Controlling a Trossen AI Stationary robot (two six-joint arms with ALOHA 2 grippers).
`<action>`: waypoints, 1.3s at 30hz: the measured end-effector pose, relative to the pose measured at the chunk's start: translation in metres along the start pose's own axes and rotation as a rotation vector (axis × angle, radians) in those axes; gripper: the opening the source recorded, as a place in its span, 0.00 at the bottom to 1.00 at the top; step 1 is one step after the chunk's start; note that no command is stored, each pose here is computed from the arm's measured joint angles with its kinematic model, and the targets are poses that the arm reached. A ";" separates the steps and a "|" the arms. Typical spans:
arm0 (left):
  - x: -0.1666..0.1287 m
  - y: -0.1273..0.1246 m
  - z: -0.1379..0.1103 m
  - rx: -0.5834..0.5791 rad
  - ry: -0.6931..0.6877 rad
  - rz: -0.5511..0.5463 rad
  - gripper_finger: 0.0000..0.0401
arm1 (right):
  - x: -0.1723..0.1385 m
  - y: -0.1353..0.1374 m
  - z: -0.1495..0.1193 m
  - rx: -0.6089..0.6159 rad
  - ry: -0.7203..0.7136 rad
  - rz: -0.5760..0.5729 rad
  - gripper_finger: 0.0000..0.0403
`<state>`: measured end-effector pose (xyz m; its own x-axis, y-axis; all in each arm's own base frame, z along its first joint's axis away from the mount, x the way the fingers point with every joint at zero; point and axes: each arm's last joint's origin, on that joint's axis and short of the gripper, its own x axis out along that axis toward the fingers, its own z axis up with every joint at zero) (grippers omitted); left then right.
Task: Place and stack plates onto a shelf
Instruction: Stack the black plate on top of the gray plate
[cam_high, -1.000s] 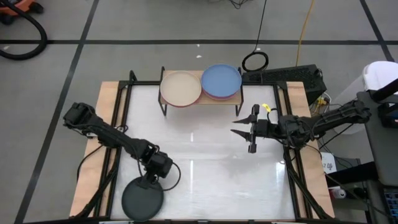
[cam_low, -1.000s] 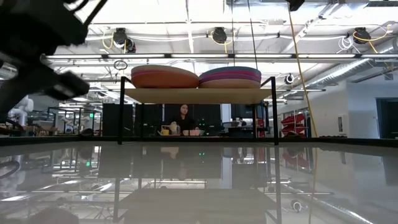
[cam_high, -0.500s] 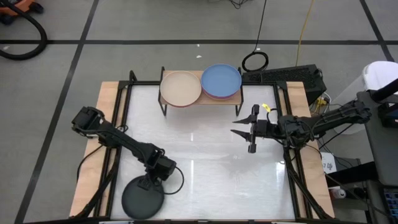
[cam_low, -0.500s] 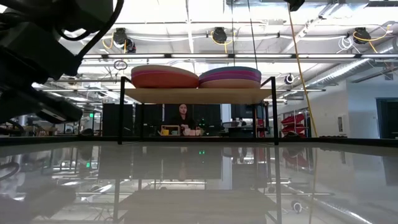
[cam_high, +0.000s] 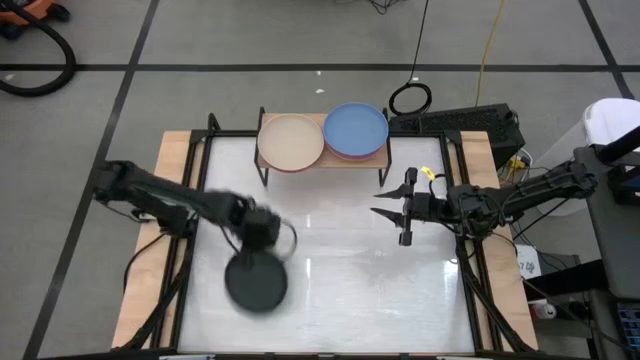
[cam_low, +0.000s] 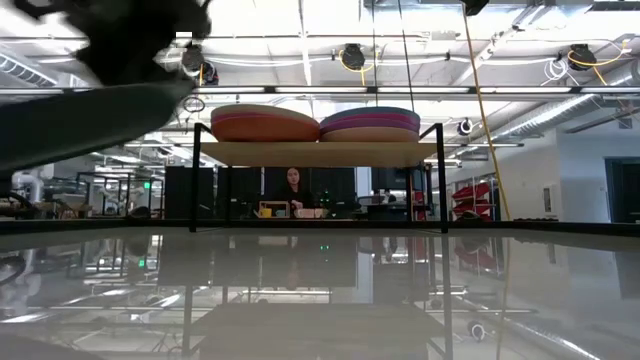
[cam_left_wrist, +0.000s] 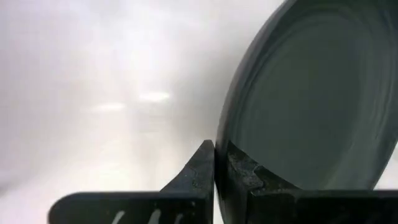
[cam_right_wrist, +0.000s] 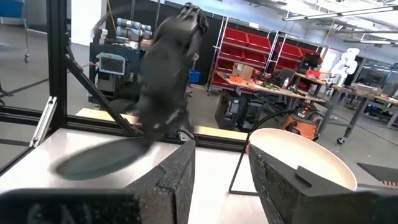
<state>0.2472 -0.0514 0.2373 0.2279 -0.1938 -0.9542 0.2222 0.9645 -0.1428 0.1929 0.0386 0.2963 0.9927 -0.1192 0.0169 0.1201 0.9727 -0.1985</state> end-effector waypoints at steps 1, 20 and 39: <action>-0.019 0.007 0.000 0.000 -0.037 0.082 0.03 | 0.000 0.000 0.000 0.000 -0.002 0.000 0.33; -0.252 0.175 -0.046 -0.624 -0.933 0.428 0.03 | 0.000 0.000 0.000 -0.017 -0.004 -0.001 0.33; -0.178 0.268 -0.042 -0.750 -0.471 0.223 0.16 | 0.000 0.001 -0.004 -0.030 0.037 0.008 0.33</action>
<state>0.2264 0.2495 0.3581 0.5918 0.1171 -0.7975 -0.5105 0.8201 -0.2584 0.1930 0.0386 0.2925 0.9926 -0.1192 -0.0211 0.1113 0.9673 -0.2281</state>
